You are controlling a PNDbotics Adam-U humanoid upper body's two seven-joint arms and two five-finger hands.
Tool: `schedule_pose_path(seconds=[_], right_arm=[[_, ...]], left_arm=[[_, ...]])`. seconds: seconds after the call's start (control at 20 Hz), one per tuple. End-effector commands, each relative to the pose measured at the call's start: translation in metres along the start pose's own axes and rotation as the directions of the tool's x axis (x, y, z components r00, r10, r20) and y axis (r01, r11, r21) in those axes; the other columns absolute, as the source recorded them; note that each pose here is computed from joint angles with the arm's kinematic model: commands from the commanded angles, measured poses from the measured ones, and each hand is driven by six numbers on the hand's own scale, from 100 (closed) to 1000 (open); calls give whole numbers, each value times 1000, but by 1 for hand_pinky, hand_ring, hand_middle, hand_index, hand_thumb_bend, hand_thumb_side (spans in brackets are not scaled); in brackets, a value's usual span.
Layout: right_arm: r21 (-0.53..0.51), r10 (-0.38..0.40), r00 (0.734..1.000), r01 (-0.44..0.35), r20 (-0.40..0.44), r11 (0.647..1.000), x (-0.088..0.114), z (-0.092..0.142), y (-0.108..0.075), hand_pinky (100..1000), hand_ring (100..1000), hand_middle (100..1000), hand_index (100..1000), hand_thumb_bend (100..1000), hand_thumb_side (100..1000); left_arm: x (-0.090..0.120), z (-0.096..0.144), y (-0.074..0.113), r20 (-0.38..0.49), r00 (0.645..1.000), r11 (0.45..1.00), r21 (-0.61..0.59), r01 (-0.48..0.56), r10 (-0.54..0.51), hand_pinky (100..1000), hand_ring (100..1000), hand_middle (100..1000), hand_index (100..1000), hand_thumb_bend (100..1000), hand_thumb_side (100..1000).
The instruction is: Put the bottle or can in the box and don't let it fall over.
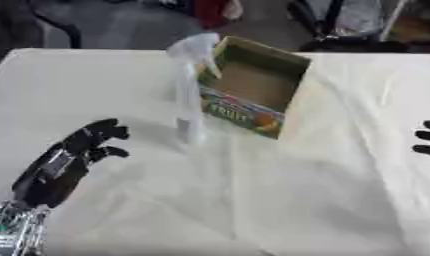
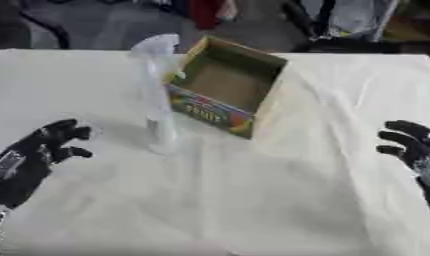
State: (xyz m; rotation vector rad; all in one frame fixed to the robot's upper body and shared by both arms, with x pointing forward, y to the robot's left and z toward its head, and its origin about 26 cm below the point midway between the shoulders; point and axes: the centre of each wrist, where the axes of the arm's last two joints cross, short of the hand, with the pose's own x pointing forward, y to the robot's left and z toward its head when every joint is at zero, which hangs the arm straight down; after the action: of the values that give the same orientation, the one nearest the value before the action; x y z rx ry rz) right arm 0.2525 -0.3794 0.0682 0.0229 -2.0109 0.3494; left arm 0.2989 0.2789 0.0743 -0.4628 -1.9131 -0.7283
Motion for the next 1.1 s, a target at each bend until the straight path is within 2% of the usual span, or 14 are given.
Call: schedule_pose_path(seconds=[0.05,0.1,0.15,0.35,0.5,0.75,0.95,1.1], right_arm=[[4,29,999,-29,19,1000,8,-4,-4,772,840,824,850,100,551],[5,29,999,-29,18,1000,8,-4,-3,772,840,824,850,100,552],[6,29,999,-29,17,1000,7,-4,-3,773,840,825,851,100,551],[7,29,1000,-29,12,1000,7,-4,-3,772,840,825,851,100,553],[10,27,1000,-27,9,1000,6,-4,-3,772,840,825,852,100,554],[19,23,1000,-23,9,1000,5,-4,-1,773,839,825,852,100,553],[25,17,1000,-17,10,1000,4,-5,0,773,839,825,852,100,554],[32,10,1000,-11,13,999,4,-5,1,773,839,824,852,100,552]], left_arm=[[11,2,11,0,998,998,-11,66,-66,767,968,751,946,100,790],[13,3,14,-1,996,996,-13,87,-87,768,968,752,953,100,774],[15,3,18,-3,994,994,-15,112,-112,769,969,754,973,100,715],[21,1,33,-28,975,975,8,220,-220,767,967,754,980,100,656],[21,-8,43,-51,959,960,27,279,-278,762,961,750,982,100,668],[13,-35,55,-72,938,938,56,342,-338,761,967,765,989,100,746],[4,-63,58,-72,922,920,70,385,-380,765,973,777,992,100,791],[-5,-88,57,-71,911,910,57,411,-407,767,976,783,997,134,833]])
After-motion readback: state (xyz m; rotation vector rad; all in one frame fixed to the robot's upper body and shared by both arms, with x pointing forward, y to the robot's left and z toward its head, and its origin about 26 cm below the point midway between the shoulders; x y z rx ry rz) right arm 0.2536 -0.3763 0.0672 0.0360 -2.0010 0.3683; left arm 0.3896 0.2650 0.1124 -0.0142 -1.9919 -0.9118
